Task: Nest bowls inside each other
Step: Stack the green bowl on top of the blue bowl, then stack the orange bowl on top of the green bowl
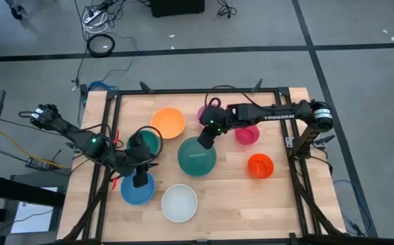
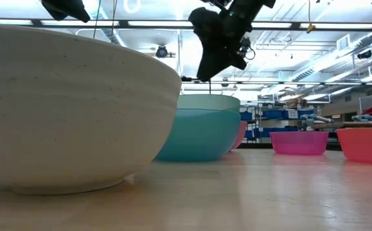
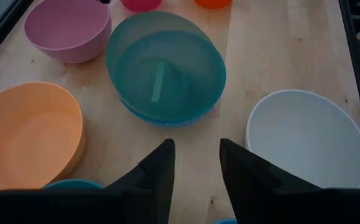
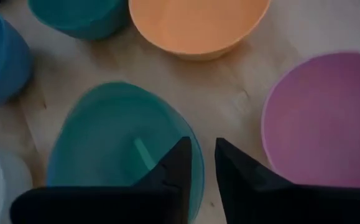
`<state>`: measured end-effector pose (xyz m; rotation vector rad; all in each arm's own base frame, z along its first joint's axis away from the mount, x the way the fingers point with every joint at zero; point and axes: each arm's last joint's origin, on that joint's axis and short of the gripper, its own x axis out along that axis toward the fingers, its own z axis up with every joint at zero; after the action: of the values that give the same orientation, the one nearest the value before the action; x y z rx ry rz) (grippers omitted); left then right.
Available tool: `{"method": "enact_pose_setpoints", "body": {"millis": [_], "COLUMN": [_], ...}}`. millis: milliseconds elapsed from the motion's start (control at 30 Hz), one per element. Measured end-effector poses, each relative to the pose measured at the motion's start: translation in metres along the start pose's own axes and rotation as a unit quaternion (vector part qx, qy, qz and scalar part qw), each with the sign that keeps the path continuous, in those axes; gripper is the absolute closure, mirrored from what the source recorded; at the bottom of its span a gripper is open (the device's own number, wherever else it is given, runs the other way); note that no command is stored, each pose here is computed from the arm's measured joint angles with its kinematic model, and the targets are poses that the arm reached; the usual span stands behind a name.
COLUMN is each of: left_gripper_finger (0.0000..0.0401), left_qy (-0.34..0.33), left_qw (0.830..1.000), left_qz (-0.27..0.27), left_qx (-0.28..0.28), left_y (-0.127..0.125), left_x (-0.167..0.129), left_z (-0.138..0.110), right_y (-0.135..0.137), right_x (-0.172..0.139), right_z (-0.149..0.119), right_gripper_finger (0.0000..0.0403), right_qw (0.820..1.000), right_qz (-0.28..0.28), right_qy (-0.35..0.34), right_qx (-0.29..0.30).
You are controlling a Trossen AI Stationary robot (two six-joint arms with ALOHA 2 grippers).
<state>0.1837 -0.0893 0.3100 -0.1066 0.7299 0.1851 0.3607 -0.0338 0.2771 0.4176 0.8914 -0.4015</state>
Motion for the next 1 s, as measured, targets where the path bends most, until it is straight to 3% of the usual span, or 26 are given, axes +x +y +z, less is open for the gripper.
{"method": "enact_pose_setpoints", "body": {"millis": [467, 667, 867, 1000], "left_gripper_finger": [0.0265, 0.0265, 0.0265, 0.0265], "left_qy": [0.000, 0.003, 0.003, 0.017], "left_qw": [1.000, 1.000, 1.000, 1.000], "left_qz": [-0.006, -0.011, -0.009, 0.003], "left_qx": [0.000, -0.002, 0.001, 0.010], "left_y": [-0.003, -0.005, -0.006, -0.003], "left_x": [-0.001, -0.003, -0.003, -0.004], "left_z": [-0.001, -0.003, -0.004, -0.007], "right_y": [0.023, 0.029, 0.034, 0.038], "right_x": [0.045, 0.046, 0.022, -0.013], "right_z": [-0.024, -0.030, -0.025, -0.022], "right_gripper_finger": [0.0364, 0.0377, 0.0385, 0.0384], "right_qw": [0.998, 0.997, 0.999, 0.995], "right_qz": [-0.049, -0.045, -0.029, -0.051], "right_qy": [0.039, 0.047, 0.017, -0.039], "right_qx": [-0.028, -0.033, -0.042, -0.076]}}
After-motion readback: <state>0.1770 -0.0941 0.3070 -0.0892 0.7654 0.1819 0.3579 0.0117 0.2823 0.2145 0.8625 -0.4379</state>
